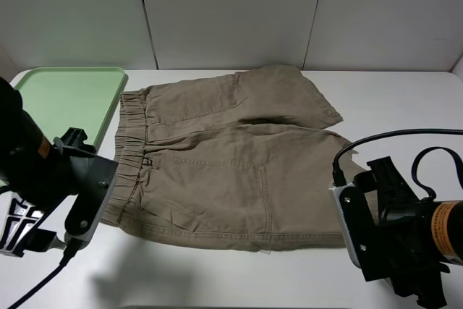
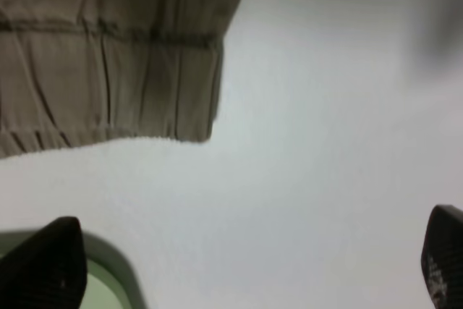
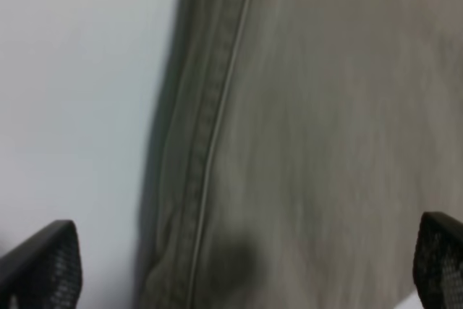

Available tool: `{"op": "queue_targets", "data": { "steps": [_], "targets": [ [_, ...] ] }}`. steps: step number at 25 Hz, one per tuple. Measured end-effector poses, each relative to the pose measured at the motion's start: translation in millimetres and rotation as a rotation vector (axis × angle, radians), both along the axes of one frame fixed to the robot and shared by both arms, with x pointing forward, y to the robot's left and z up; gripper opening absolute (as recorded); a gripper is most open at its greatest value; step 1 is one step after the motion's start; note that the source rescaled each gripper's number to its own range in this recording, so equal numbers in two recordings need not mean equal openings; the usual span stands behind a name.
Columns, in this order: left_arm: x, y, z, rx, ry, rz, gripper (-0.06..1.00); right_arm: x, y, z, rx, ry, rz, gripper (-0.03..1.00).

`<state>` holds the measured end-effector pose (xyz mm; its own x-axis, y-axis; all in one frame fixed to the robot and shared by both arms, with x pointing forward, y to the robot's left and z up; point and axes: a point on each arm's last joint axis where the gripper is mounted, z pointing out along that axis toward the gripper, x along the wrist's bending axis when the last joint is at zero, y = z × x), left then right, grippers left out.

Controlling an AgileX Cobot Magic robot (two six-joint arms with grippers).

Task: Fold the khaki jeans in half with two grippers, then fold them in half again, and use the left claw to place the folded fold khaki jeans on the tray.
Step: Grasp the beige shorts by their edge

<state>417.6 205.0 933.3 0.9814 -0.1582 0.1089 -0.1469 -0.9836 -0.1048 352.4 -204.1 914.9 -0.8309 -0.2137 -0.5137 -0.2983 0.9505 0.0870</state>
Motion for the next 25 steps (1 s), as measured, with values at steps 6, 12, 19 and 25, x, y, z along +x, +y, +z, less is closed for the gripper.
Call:
{"op": "queue_targets", "data": {
  "steps": [6, 12, 19, 25],
  "targets": [
    [-13.4, 7.6, -17.6, 0.058, -0.034, -0.147, 0.98, 7.8, 1.2, -12.4, -0.061, -0.004, 0.010, 1.00],
    [-13.8, 1.6, -26.0, -0.029, -0.152, -0.203, 0.98, 14.2, 0.2, -11.0, -0.051, -0.063, -0.043, 1.00],
    [-11.7, -0.2, -26.1, -0.044, -0.174, -0.207, 0.98, 15.0, 1.6, -10.3, 0.004, -0.064, -0.093, 1.00],
    [-11.0, -1.4, -25.9, -0.057, -0.184, -0.202, 0.98, 12.0, -2.1, -13.5, -0.020, -0.063, -0.076, 1.00]
  ]
}}
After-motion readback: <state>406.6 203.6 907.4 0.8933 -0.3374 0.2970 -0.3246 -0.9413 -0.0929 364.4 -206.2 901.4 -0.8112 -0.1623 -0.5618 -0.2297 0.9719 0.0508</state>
